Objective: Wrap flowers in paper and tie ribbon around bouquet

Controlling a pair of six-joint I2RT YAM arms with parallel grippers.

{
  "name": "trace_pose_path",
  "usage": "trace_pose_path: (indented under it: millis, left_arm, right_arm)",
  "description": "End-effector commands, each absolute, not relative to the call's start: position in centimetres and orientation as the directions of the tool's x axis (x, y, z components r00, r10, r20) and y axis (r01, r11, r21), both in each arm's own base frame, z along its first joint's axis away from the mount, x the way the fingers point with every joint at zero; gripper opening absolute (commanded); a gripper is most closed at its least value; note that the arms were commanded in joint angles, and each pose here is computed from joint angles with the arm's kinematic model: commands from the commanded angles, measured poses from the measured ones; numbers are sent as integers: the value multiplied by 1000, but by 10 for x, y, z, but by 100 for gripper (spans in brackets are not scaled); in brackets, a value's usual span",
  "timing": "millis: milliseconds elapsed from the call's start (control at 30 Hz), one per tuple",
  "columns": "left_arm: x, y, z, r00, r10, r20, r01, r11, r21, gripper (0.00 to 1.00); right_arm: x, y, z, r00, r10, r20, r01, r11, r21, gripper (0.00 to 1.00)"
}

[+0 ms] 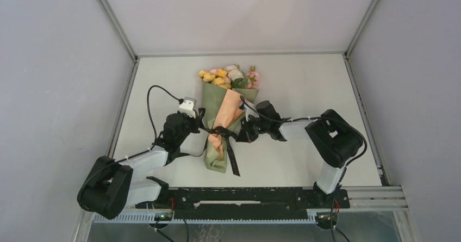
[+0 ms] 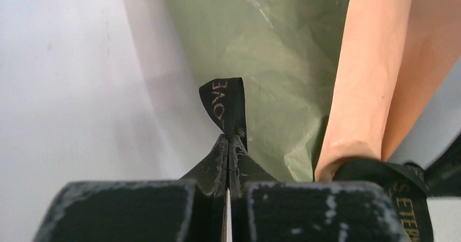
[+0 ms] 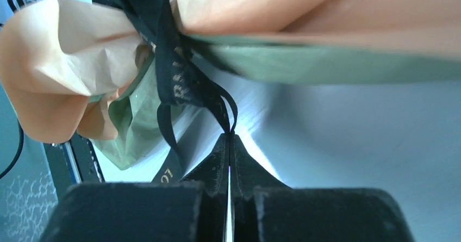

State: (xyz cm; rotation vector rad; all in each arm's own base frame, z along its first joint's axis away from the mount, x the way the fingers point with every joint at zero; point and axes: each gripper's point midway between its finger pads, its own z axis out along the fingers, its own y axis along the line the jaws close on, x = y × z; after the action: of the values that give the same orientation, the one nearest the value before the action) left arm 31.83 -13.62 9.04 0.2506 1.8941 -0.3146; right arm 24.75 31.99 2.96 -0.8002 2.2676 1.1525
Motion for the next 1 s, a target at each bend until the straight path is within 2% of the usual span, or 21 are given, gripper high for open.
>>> trace_pose_path:
  millis: [0,133,400,633,733,967]
  left_arm:
    - [353,-146,139,-145,56,-988,378,926,-3,0]
    - [372,-162,157,-49,117,-992,441,894,84,0]
    - [402,-165,159,-15,182,-983,451,879,156,0]
    - [417,-163,156,-62,187,-981,428,892,143,0]
    - [420,-163,156,-70,182,-981,421,897,136,0]
    - [420,-165,156,-72,188,-979,435,890,139,0]
  right_arm:
    - [217,323,28,-757,-291,-586,-644,485,591,0]
    - [192,319,15,-771,-355,-530,-633,519,574,0]
    - [155,296,3,-795,-449,-408,-606,574,550,0]
    - [134,286,-1,-805,-491,-333,-588,589,555,0]
    - [120,275,-6,-823,-504,-261,-554,612,564,0]
    - [108,261,-11,-868,-460,-187,-473,651,594,0]
